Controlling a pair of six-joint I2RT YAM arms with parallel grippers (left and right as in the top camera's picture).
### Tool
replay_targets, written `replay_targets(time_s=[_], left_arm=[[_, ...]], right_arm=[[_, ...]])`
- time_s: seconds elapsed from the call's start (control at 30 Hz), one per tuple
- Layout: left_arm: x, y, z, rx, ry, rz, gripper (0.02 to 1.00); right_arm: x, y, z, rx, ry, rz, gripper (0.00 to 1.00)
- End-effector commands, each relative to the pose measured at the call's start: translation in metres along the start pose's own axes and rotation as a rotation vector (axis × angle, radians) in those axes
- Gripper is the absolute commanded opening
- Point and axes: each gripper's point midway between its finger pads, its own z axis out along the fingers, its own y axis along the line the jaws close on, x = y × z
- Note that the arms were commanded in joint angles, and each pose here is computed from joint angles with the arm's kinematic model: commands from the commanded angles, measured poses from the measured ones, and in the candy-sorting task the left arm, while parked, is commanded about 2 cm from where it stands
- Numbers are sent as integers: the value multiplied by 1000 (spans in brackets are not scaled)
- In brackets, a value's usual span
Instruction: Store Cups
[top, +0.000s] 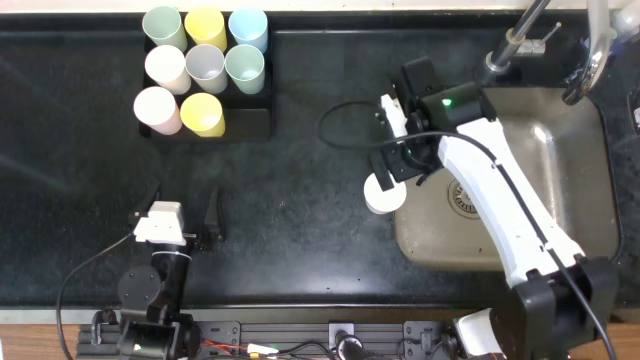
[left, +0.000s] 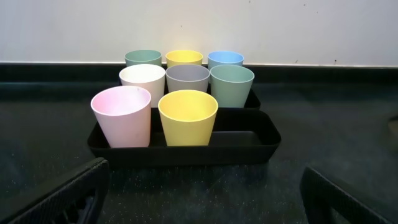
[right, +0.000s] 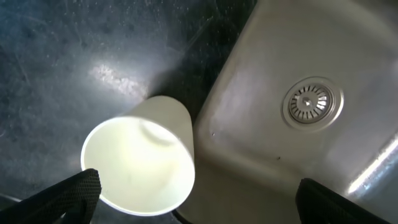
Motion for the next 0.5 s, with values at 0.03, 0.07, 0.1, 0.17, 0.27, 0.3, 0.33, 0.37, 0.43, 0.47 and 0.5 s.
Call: replay_targets(time_s=[0.03, 0.07, 0.1, 0.17, 0.27, 0.3, 0.33, 0.37, 0.43, 0.47, 0.5], left_arm=[[0, -1, 0, 7, -5, 22, 1000], [0, -1, 0, 7, -5, 22, 1000], [0, -1, 0, 7, -5, 22, 1000], [0, -1, 0, 7, -5, 22, 1000], [0, -1, 0, 7, -5, 22, 1000], [0, -1, 0, 7, -5, 22, 1000], [0, -1, 0, 7, -5, 22, 1000], [0, -1, 0, 7, -5, 22, 1000], [0, -1, 0, 7, -5, 22, 1000], [0, -1, 0, 7, -5, 22, 1000], [0, -1, 0, 7, -5, 22, 998]], right_arm=[[-9, -3, 1, -12, -9, -16, 998], [-7, -3, 4, -13, 0, -30, 998], [-5, -3, 8, -12, 8, -41, 998], [0, -6, 14, 1, 30, -47, 998], [6, -5, 21, -1, 50, -46, 998], [6, -5, 23, -3, 49, -46, 998], [6, -5, 24, -4, 47, -46, 998], [6, -5, 26, -5, 45, -46, 998], [6, -4, 28, -7, 46, -46, 996], [6, -4, 28, -7, 47, -46, 998], [7, -4, 28, -7, 48, -47, 996]])
